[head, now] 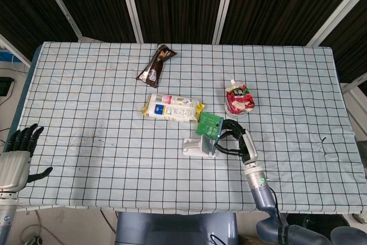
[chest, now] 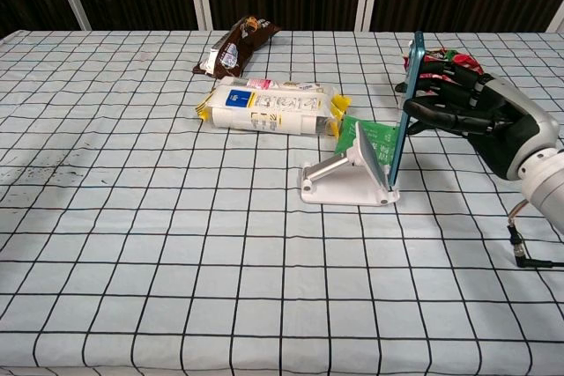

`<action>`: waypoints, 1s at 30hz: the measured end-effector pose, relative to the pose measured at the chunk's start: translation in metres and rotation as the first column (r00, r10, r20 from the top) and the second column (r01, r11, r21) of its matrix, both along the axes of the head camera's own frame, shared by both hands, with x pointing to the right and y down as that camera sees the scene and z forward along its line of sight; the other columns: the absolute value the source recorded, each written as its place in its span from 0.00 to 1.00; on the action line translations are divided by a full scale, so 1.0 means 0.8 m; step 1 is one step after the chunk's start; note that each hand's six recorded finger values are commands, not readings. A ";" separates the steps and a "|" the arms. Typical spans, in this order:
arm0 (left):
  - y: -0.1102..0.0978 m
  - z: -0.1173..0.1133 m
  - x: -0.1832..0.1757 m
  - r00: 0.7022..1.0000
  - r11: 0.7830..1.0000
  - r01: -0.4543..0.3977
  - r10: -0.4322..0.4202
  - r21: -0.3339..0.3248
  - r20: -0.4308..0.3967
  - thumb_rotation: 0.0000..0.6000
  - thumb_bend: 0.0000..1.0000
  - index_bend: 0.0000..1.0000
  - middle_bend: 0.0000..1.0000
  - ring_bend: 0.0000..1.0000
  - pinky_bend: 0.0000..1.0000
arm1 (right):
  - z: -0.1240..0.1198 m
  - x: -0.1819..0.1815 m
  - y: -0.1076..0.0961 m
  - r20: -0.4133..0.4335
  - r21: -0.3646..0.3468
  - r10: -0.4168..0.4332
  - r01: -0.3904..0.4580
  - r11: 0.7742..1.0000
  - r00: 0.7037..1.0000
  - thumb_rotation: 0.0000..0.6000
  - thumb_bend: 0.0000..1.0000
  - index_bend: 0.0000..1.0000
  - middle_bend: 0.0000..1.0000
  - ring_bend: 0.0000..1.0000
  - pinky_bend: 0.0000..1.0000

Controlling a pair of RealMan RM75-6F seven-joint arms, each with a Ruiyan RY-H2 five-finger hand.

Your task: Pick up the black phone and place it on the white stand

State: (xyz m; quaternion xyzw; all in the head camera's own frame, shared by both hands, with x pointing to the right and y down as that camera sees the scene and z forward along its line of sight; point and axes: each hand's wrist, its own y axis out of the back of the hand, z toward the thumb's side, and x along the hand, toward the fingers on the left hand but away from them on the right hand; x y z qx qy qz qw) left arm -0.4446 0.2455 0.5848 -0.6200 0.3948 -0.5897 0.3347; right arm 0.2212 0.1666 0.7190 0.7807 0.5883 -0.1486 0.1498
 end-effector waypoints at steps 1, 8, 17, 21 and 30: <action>0.000 0.000 0.000 1.000 1.000 0.000 0.000 0.000 0.000 1.00 0.00 0.00 0.00 0.00 0.00 | 0.000 0.000 0.001 0.001 -0.001 0.000 0.000 1.000 1.000 1.00 0.86 0.87 0.77 0.54 0.47; 0.000 0.000 0.000 1.000 1.000 0.001 -0.001 -0.001 -0.001 1.00 0.00 0.00 0.00 0.00 0.00 | 0.002 -0.001 0.003 -0.012 0.001 -0.008 0.008 1.000 1.000 1.00 0.86 0.87 0.77 0.54 0.47; 0.000 0.000 0.000 1.000 1.000 0.001 -0.001 -0.001 -0.001 1.00 0.00 0.00 0.00 0.00 0.00 | 0.005 -0.001 0.006 -0.027 0.004 -0.017 0.017 1.000 0.999 1.00 0.86 0.87 0.77 0.53 0.46; 0.000 0.000 -0.001 1.000 1.000 0.003 -0.003 -0.001 -0.002 1.00 0.00 0.00 0.00 0.00 0.00 | 0.006 -0.001 0.007 -0.037 0.009 -0.019 0.020 1.000 0.999 1.00 0.86 0.87 0.77 0.53 0.45; -0.001 0.000 -0.001 1.000 1.000 0.007 -0.007 -0.002 -0.006 1.00 0.00 0.00 0.00 0.00 0.00 | 0.007 -0.002 0.010 -0.058 0.018 -0.024 0.025 1.000 0.998 1.00 0.86 0.87 0.76 0.52 0.43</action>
